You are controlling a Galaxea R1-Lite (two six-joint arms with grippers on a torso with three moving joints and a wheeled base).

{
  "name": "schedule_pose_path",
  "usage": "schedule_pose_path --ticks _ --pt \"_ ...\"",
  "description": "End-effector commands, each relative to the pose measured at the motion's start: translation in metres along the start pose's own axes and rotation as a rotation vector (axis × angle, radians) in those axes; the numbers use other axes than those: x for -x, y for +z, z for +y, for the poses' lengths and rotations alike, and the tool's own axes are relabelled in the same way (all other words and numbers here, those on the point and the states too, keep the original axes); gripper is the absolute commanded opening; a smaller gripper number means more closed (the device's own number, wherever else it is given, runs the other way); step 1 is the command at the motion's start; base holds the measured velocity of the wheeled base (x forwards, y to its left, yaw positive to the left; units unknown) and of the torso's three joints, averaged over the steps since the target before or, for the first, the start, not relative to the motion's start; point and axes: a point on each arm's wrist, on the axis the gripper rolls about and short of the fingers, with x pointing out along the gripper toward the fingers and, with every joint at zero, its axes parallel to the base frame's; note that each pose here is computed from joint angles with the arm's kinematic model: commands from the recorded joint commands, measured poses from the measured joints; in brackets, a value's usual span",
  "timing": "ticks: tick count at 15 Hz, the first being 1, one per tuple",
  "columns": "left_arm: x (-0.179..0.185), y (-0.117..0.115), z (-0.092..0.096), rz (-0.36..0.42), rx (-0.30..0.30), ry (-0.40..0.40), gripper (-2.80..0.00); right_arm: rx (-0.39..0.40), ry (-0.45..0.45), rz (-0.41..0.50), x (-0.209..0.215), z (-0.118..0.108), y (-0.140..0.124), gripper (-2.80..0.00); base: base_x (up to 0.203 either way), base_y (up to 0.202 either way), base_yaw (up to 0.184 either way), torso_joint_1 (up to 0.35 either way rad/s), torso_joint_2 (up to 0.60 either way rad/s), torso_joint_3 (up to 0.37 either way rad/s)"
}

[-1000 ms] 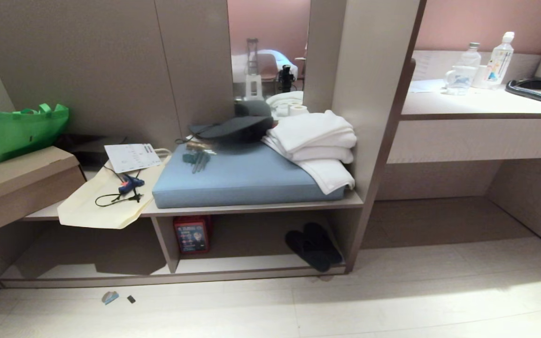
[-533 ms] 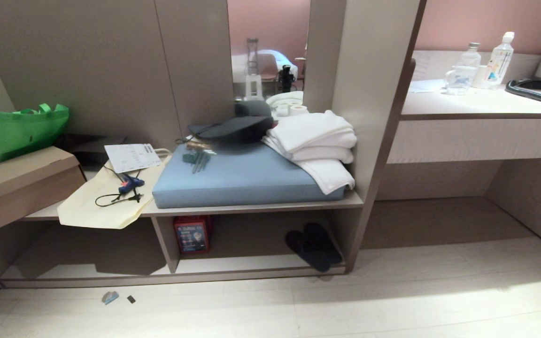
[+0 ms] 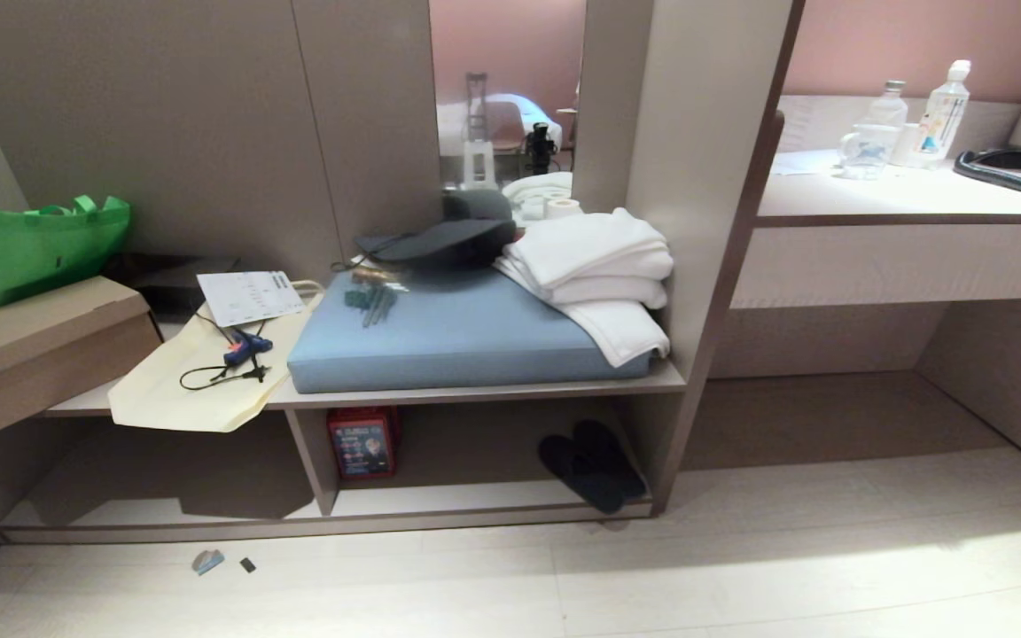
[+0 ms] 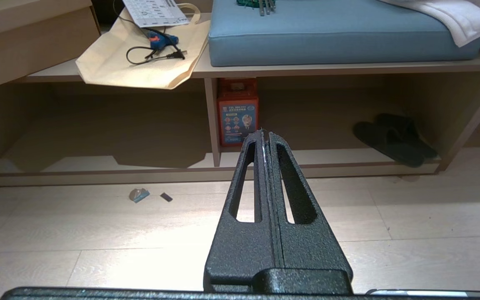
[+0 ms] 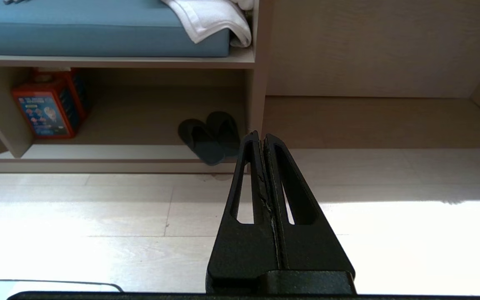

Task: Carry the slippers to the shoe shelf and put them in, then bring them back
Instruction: Pick up the slippers in the shoe cabinet

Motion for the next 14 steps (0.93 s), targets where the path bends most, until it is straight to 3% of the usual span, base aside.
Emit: schedule_pose_path --ticks 1,14 --pt "-0.0001 0.0001 0.0000 0.000 0.001 0.002 -2.80 0.001 0.000 0.001 -0.0001 0.0000 0.0001 -2.80 0.000 0.000 0.000 0.000 0.00 0.000" --pt "-0.0001 0.0001 0.0000 0.001 0.000 0.002 -2.80 0.004 0.000 0.001 -0.0001 0.0000 0.0001 -2.80 0.000 0.000 0.000 0.003 0.00 -0.187"
